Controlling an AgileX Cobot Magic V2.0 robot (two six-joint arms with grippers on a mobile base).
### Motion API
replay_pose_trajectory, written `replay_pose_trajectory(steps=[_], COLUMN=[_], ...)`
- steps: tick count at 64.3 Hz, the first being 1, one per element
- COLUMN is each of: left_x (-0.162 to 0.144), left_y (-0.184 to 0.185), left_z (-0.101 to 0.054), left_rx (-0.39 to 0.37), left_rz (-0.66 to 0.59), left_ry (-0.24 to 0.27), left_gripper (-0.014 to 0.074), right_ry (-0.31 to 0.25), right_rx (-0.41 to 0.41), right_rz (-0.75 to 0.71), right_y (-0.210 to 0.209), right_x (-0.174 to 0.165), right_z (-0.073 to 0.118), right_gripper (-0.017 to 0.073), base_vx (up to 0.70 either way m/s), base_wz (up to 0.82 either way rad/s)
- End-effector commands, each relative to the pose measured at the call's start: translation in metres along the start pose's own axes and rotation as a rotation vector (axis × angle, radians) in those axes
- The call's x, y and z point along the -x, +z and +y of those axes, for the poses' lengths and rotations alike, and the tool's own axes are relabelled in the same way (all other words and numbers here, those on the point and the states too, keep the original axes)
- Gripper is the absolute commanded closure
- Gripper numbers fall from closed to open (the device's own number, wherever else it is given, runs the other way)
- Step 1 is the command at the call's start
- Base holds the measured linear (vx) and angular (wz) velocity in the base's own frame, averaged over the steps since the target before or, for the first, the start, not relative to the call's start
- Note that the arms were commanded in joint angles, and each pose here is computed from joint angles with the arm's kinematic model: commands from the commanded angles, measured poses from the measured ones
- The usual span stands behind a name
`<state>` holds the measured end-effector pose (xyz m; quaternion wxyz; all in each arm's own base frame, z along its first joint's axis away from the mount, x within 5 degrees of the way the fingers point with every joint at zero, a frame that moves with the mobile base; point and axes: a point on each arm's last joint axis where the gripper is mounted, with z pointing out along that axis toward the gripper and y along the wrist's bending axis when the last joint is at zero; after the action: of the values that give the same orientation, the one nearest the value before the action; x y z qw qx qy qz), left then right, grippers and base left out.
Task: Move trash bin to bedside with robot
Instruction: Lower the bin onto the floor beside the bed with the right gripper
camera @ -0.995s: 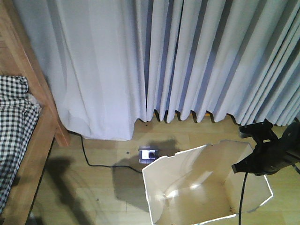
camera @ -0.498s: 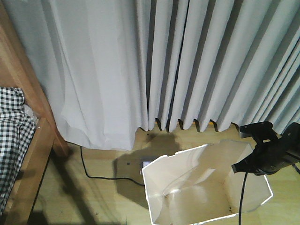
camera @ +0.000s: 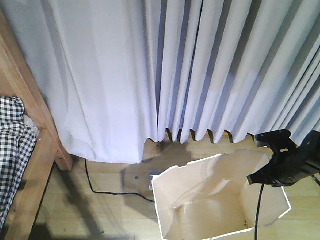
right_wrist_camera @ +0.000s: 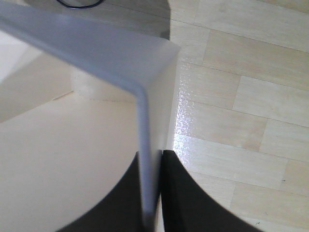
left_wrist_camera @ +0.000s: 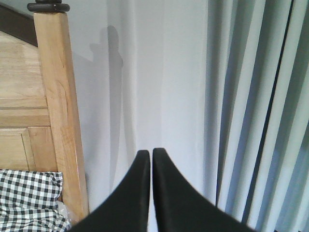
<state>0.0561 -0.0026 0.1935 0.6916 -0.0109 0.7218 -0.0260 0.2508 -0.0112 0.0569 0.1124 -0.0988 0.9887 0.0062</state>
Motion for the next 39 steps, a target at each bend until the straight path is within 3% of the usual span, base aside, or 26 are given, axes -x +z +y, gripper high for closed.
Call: replay_pose_trajectory(steps=[1,23,39], left_x=[-0.0005,-0.0005,-0.0005], left_y=[0.0002,0.0002,0.0002], left_z=[0.0016,0.0016,0.0016], left_rx=[0.013,0.013,0.013], left_rz=[-0.054,-0.054,-0.054], left_ry=[-0.013,-0.013,-0.013], left_gripper=[0.0599,0.0599,0.0599], right_ry=[0.03,0.032,0.033], right_rx=[-0.022,-0.021,-0.085], right_rz=[-0.08,-0.08,-0.157], right_y=[-0.0151,-0.015,-0.0162], right_x=[0.0124,0.0124,0.0192], right_z=[-0.0036,-0.0034,-0.0092], right_gripper=[0.0562,0.0562,0.0562], base_vx=[0.0,0.0,0.0], base_wz=[0.0,0.0,0.0])
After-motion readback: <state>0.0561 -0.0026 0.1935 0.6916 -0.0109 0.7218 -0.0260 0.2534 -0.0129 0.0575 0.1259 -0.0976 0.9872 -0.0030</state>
